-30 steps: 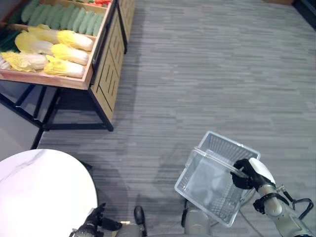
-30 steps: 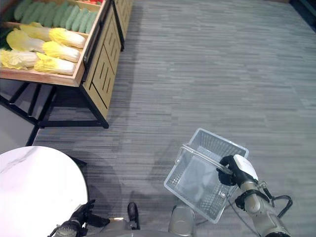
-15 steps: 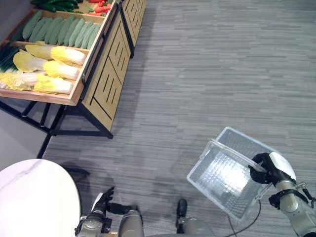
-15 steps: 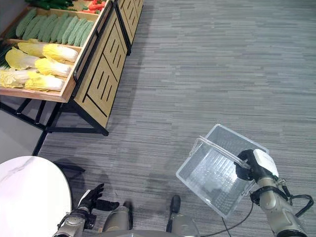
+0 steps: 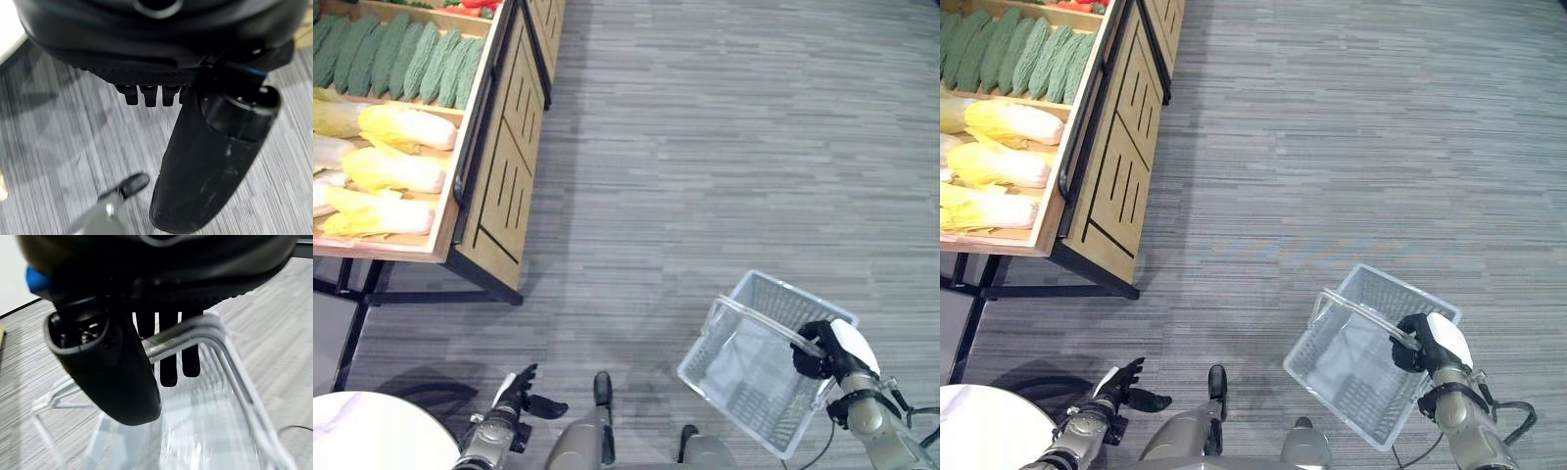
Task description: Get the vegetables into the basket
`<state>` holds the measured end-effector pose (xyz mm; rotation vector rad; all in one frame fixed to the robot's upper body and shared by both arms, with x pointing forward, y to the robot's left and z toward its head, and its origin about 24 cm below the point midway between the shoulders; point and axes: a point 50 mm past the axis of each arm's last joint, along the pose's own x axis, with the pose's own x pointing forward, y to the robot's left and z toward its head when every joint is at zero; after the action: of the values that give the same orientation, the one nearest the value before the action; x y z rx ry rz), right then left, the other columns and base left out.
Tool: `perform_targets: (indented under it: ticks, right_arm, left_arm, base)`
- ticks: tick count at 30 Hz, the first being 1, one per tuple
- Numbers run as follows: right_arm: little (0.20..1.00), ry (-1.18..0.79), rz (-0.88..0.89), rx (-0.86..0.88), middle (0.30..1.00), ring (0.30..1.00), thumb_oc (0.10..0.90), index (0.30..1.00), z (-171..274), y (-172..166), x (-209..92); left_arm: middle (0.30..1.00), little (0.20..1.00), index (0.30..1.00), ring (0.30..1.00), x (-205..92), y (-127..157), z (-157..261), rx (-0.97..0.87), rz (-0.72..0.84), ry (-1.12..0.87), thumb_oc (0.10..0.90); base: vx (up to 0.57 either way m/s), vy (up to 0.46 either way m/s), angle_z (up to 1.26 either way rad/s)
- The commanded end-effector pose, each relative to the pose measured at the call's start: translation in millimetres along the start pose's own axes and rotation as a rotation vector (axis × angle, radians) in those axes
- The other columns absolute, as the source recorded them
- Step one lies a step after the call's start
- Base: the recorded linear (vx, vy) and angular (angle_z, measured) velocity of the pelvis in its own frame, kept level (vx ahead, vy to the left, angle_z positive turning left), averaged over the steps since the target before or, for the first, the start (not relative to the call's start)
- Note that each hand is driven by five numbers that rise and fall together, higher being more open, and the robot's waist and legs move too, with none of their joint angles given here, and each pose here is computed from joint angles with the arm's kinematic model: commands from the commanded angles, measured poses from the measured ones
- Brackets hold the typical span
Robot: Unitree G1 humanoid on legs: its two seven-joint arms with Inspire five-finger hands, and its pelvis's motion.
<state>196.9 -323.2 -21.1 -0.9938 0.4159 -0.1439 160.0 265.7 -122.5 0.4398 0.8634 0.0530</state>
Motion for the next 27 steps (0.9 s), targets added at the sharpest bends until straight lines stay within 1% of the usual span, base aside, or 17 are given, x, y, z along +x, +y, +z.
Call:
perform_targets:
  ticks: [1,5,7,11,14,18,19,21,25,27]
  right_arm:
    - [0.300,-0.181,-0.216,0.035,0.300,0.300,0.400,0.300,36.0,-53.6,18.2]
    - [0.300,-0.247,-0.200,0.016,0.300,0.300,0.400,0.300,53.1,-52.1,23.2]
    - [0.300,-0.303,-0.207,0.004,0.300,0.300,0.400,0.300,65.4,-55.9,23.4]
    - [0.300,-0.332,-0.218,-0.018,0.300,0.300,0.400,0.300,70.3,-58.7,21.4]
    - [0.300,-0.322,-0.215,-0.035,0.300,0.300,0.400,0.300,64.6,-60.5,16.9]
    - [0.300,-0.318,-0.226,-0.012,0.300,0.300,0.400,0.300,63.5,-60.7,17.2]
    - [0.300,-0.312,-0.225,-0.003,0.300,0.300,0.400,0.300,62.0,-61.0,17.2]
    - [0.300,-0.324,-0.231,-0.008,0.300,0.300,0.400,0.300,62.4,-64.0,14.5]
    - [0.300,-0.317,-0.243,-0.011,0.300,0.300,0.400,0.300,57.9,-68.7,12.9]
    - [0.300,-0.278,-0.249,-0.015,0.300,0.300,0.400,0.300,47.2,-71.8,9.8]
  left_arm:
    - [1.000,1.000,1.000,1.000,-6.7,5.4,-14.9,0.002,0.028,0.014,0.900]
    - [1.000,1.000,1.000,1.000,-8.7,8.6,-18.7,0.005,0.026,0.020,0.900]
    - [1.000,1.000,1.000,1.000,-8.2,10.0,-20.0,-0.010,0.038,0.034,0.900]
    - [1.000,1.000,1.000,1.000,-7.9,10.4,-21.7,-0.003,0.043,0.049,0.900]
    - [1.000,1.000,1.000,1.000,-9.4,7.5,-25.1,-0.005,0.033,0.056,0.900]
    - [1.000,1.000,1.000,1.000,-11.8,3.2,-34.5,-0.056,0.052,0.103,0.900]
    - [1.000,1.000,1.000,1.000,-11.8,1.4,-35.3,-0.118,0.074,0.114,0.900]
    - [1.000,1.000,1.000,1.000,-9.8,-2.3,-31.1,-0.159,0.082,0.110,0.900]
    - [1.000,1.000,1.000,1.000,-6.8,-8.8,-21.9,-0.155,0.063,0.082,0.900]
    - [1.000,1.000,1.000,1.000,-3.5,-12.2,-13.4,-0.146,0.050,0.065,0.900]
  base:
    - [0.09,0.161,-0.15]
    - [0.17,0.186,-0.24]
    - [0.33,-0.079,-0.31]
    - [0.26,-0.155,0.30]
    - [0.25,-0.163,0.63]
    - [0.19,-0.194,0.52]
    - [0.20,-0.267,0.09]
    - [0.21,-0.280,0.08]
    - [0.15,-0.207,0.16]
    - [0.17,-0.272,0.25]
